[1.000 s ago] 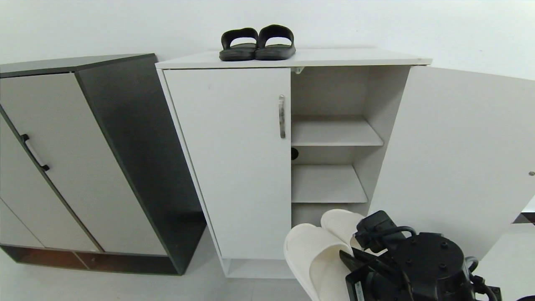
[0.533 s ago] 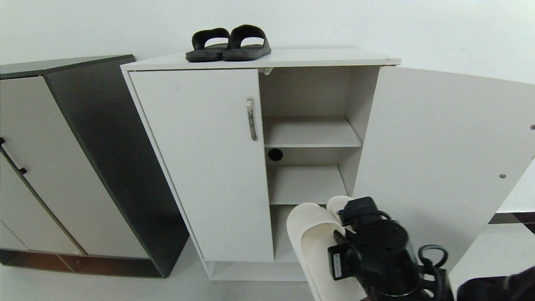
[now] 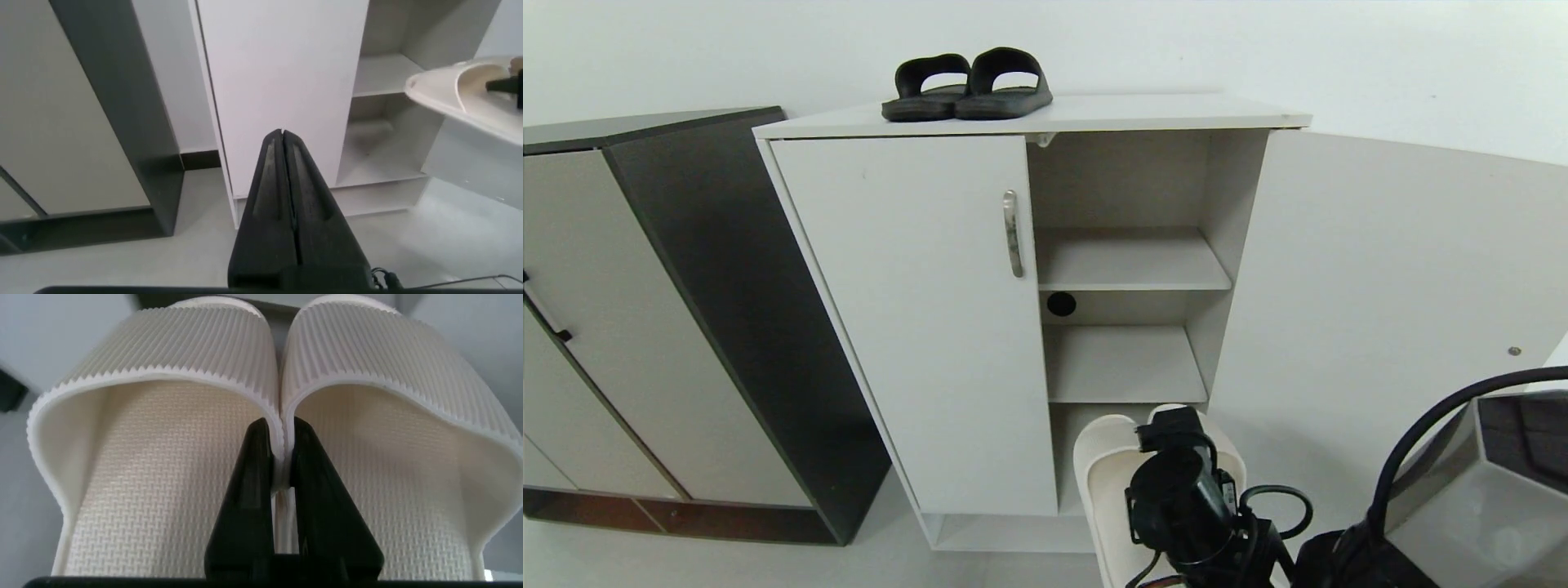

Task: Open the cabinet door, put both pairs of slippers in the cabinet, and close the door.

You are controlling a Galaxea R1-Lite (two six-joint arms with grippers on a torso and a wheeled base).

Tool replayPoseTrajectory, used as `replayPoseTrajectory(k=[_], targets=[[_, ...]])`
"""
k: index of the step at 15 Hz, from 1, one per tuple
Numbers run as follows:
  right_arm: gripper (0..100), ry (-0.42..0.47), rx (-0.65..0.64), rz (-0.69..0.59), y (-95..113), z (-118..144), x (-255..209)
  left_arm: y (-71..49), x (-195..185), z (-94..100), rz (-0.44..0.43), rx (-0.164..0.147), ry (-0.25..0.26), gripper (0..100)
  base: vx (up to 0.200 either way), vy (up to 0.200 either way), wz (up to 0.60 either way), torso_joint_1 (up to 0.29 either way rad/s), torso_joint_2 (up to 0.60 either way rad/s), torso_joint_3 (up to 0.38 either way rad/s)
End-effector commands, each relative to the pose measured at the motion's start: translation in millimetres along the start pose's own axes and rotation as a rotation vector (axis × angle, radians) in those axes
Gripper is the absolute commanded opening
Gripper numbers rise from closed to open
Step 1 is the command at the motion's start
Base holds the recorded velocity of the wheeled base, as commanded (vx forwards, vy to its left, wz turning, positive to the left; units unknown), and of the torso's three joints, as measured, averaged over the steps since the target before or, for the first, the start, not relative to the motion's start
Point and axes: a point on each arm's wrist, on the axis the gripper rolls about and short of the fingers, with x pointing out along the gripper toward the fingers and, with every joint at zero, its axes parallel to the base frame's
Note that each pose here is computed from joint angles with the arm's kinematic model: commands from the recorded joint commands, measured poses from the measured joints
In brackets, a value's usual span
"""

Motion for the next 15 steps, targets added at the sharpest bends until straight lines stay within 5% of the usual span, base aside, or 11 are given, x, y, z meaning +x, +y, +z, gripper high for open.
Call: replayPoseTrajectory(k=[1, 5, 9, 15], targets=[[0, 0.001, 0.001, -0.008, 5.4, -1.2, 10.9, 0.0, 0.0, 0.0, 0.001, -0.001, 0.0, 0, 0.0, 0.0, 0.0, 0.0, 0.0, 0.0], [0, 0.022, 0.028, -0.02, 16.4, -19.0, 29.1, -0.1, -1.0, -0.4, 0.003, -0.002, -0.014, 0, 0.0, 0.0, 0.0, 0.002, 0.0, -0.109], [0, -0.052, 0.08, -0.022, 10.7, -8.7, 38.1, -0.1, -1.0, -0.4, 0.003, -0.002, -0.014, 0, 0.0, 0.0, 0.0, 0.001, 0.0, -0.192], [0, -0.356, 0.035, -0.048, 10.0, 21.0, 73.9, -0.2, -1.5, -0.5, 0.005, -0.001, -0.02, 0, 0.0, 0.0, 0.0, 0.004, 0.0, -0.195]])
